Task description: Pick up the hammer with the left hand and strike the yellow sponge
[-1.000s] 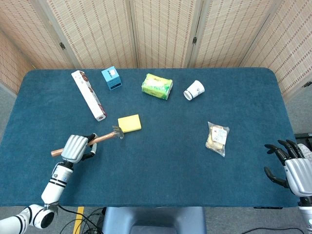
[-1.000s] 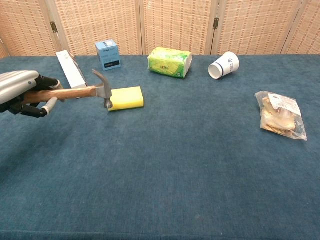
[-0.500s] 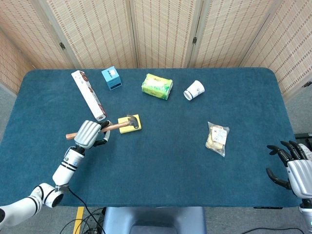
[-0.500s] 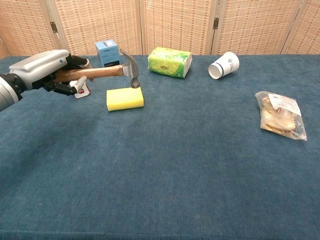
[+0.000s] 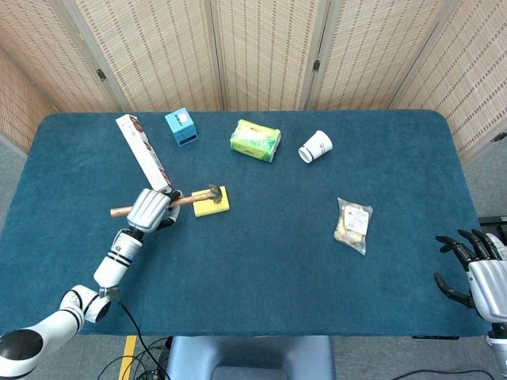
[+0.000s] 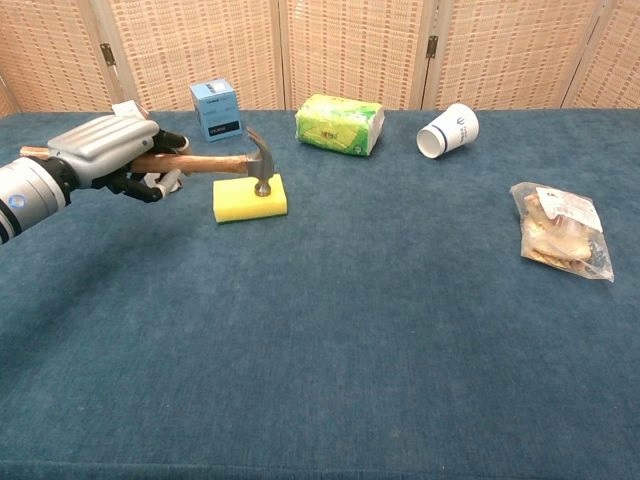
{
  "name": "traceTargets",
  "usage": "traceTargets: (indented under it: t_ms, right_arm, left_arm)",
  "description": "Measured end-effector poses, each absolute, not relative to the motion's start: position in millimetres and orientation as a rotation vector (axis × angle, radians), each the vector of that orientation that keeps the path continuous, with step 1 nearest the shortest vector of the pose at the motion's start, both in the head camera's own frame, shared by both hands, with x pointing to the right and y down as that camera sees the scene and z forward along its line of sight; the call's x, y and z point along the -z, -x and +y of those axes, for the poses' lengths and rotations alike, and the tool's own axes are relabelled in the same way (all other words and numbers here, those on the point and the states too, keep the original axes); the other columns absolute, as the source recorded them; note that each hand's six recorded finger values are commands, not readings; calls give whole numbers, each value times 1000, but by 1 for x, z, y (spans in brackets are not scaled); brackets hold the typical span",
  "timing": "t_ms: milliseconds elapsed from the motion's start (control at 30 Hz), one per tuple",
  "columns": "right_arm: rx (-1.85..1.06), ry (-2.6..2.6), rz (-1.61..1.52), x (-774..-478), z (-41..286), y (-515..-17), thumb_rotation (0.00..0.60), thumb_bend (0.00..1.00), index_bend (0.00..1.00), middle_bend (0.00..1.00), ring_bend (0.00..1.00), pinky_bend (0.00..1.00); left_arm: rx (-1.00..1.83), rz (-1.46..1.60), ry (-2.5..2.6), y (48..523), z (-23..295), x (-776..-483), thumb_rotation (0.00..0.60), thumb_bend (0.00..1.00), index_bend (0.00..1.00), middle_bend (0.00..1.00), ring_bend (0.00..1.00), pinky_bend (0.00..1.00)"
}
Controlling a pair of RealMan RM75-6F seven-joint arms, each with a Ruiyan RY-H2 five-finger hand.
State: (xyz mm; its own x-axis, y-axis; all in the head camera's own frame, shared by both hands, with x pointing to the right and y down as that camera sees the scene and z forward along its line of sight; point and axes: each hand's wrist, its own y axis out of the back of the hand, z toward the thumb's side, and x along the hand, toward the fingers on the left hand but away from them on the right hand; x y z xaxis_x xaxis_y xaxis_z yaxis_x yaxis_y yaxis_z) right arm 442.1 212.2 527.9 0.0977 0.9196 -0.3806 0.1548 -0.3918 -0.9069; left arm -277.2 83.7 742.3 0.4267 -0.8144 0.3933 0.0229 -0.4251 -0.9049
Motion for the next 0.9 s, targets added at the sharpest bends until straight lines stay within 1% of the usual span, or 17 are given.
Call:
traceTargets:
  t_ms: [167,400,533,667,900]
  right_arm:
    - [-1348,1663,-1068,-526,212,-440,600,236,253,404,161,129]
    - [-1347,1660,-1071,-525,213,-440,600,237,253,404,161,129]
    - [-1347,1663,-1070,-526,213,-440,600,237,253,404,162,129]
    - [-1351,1662,-1072,-527,212,-441,600,236,253,404,162,129]
    - [-1360,1653,-1078,-525,214,-444,600,236,253,404,162,129]
  left_arm:
    - [1105,627,1706,275,88,-742,535,806,778,844,748,974]
    - [1020,796,1789,276,81,-719,523,806,778,848,748,974]
    - [1017,816,1801,282,78,-713,520,806,779,848,748,973]
    - [1053,775,1792,284,82,-721,520,806,779,849,748,974]
    - [1152,680,1788,285,94,-748,532,806,782,856,748,973]
